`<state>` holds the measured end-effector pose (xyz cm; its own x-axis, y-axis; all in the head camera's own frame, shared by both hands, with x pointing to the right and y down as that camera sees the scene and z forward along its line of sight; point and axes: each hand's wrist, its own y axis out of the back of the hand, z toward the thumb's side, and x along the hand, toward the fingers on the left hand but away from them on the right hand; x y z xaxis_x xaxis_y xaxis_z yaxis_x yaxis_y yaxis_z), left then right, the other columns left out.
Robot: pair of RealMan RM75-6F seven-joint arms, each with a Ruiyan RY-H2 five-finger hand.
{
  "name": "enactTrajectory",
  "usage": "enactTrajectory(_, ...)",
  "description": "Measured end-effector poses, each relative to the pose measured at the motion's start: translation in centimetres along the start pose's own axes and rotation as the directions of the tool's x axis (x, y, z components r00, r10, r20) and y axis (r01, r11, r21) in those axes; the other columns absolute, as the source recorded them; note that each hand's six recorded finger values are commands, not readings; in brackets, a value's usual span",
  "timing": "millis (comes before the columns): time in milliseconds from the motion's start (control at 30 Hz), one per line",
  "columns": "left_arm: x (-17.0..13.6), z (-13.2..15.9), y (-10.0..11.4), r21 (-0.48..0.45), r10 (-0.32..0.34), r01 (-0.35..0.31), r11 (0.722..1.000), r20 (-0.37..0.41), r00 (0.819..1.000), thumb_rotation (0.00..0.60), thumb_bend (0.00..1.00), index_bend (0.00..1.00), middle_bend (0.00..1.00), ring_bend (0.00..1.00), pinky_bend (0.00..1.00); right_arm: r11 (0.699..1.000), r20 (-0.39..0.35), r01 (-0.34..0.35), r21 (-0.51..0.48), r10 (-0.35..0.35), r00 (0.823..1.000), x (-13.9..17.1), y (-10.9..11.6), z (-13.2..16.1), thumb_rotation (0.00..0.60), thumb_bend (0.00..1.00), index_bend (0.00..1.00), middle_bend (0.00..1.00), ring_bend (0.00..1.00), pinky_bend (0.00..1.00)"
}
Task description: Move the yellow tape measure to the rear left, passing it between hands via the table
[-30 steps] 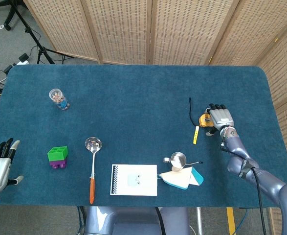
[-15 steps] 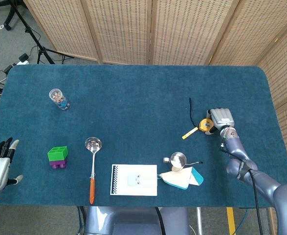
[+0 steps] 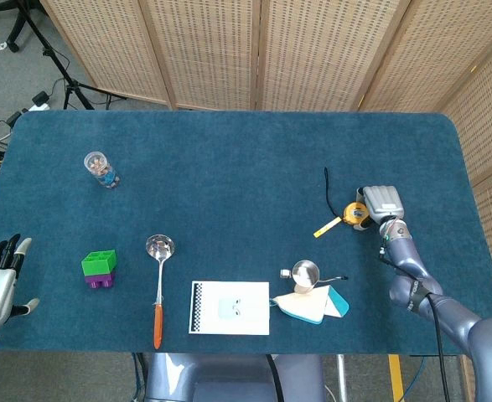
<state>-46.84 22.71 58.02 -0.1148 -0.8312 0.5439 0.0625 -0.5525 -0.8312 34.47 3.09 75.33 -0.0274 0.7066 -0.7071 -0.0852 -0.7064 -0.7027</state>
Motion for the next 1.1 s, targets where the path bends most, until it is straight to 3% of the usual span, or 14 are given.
enactTrajectory(333,-0.1,0.1,0.1,-0.003,0.000,0.000,1.000,0.006,1.000,0.600,0.00,0.00,0.00,0.00,0.00,1.000,-0.015,0.019,0.002,-0.019,1.000,0.4,0.9,0.2,0.600,0.23,0.69,0.54,0.49,0.52)
enactTrajectory(667,-0.1,0.2,0.1,-0.008,-0.002,0.002,1.000,0.010,1.000,0.600,0.00,0.00,0.00,0.00,0.00,0.998,-0.053,0.063,0.006,-0.062,0.997,1.2,3.5,1.7,0.600,0.23,0.69,0.54,0.49,0.52)
enactTrajectory(1100,-0.4,0.7,0.4,-0.022,0.009,-0.008,1.000,0.039,0.999,0.600,0.00,0.00,0.00,0.00,0.00,0.988,-0.161,0.147,0.036,-0.140,0.977,2.3,8.4,8.6,0.600,0.23,0.69,0.54,0.49,0.52)
